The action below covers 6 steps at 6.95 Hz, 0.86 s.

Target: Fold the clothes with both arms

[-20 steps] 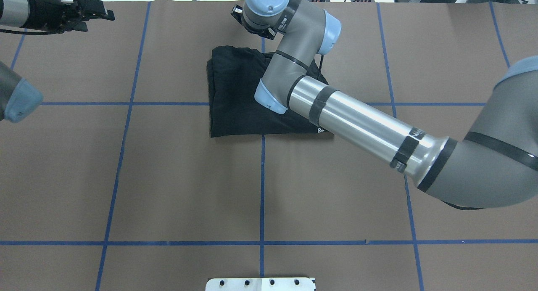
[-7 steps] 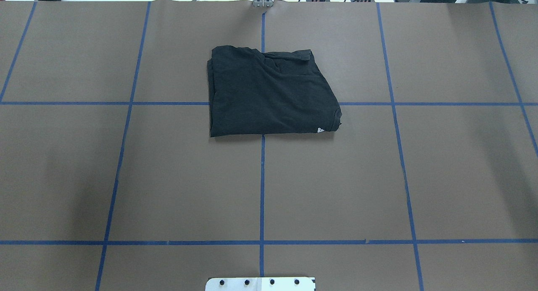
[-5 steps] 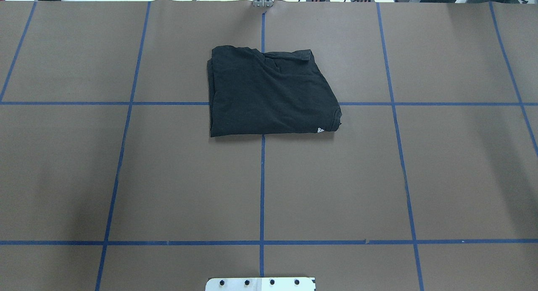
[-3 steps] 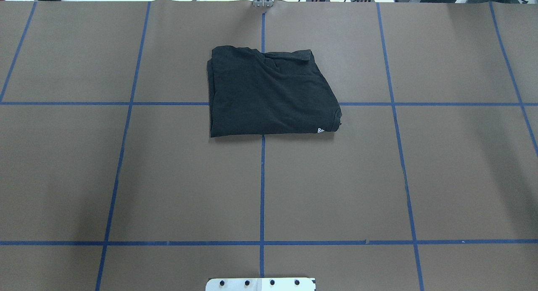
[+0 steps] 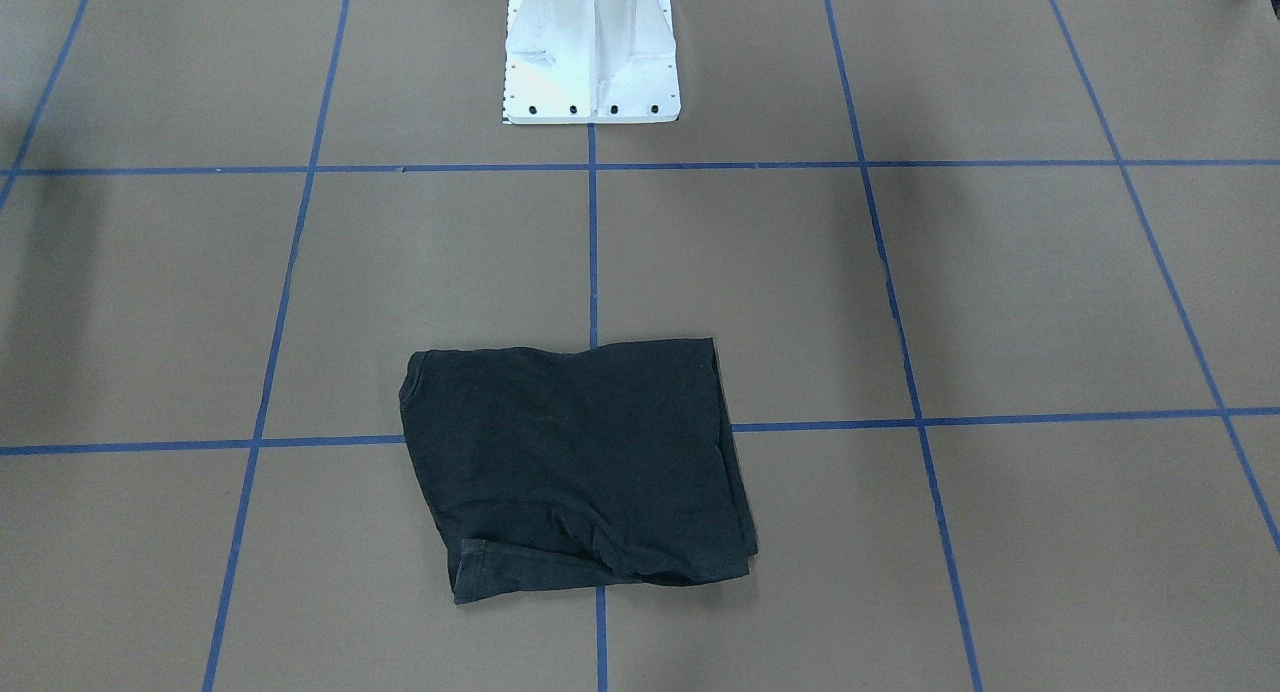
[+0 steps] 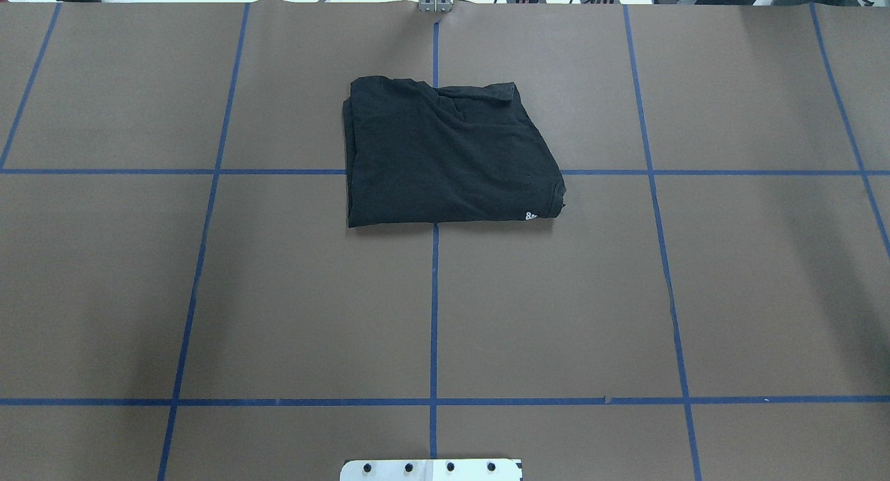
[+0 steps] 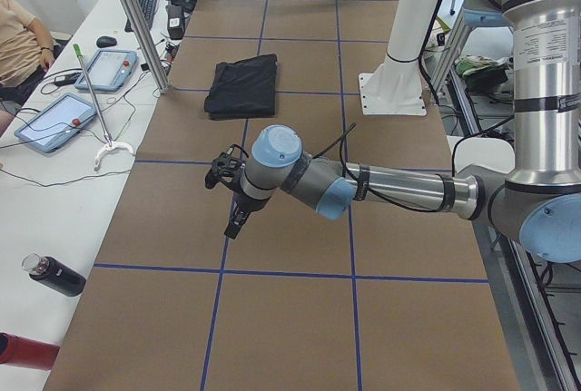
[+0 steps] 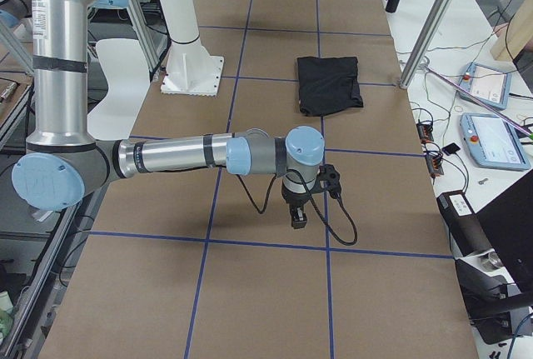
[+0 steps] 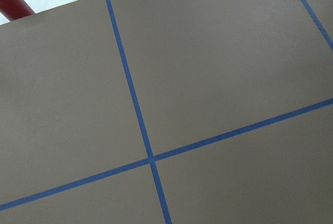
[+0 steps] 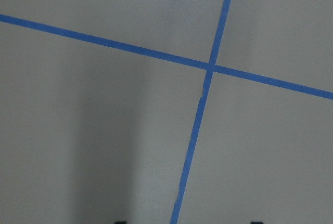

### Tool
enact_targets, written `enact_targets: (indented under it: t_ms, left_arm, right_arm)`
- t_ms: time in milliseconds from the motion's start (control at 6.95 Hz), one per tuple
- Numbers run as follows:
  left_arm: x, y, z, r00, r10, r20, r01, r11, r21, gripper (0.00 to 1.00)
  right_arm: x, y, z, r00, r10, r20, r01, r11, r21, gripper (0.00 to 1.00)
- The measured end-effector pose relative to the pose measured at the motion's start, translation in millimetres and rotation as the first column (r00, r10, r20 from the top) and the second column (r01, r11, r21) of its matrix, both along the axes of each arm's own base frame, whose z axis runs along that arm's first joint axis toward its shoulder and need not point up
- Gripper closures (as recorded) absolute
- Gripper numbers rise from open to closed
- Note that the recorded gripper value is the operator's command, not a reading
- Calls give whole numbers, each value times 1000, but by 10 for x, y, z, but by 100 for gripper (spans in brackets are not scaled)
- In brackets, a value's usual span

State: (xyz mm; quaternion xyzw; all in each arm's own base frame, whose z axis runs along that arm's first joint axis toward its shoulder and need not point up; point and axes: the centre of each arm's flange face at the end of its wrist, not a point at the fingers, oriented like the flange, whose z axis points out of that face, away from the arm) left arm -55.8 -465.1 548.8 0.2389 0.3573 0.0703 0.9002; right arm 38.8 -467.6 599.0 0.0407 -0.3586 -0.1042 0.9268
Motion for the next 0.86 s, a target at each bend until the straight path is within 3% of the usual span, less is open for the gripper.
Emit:
enact_targets:
  t_ms: [288,575,863]
  left_arm:
    - [10,-38,-76,1000,1,-1,-1,1000,14,0]
    - [12,141,203,1000,3,2,-3,999,-40,0]
    - [21,157,494,1000,7,-3,-7,995,-95,0]
  right_arm:
    - [-46,-21,-10,1000,2,19,-2,1000,-10,0]
    - [-72,-36,-72,999,14,47,-13,1000,-19,0]
    - [-65,-45,-91,999,15,33,-14,1000,-9,0]
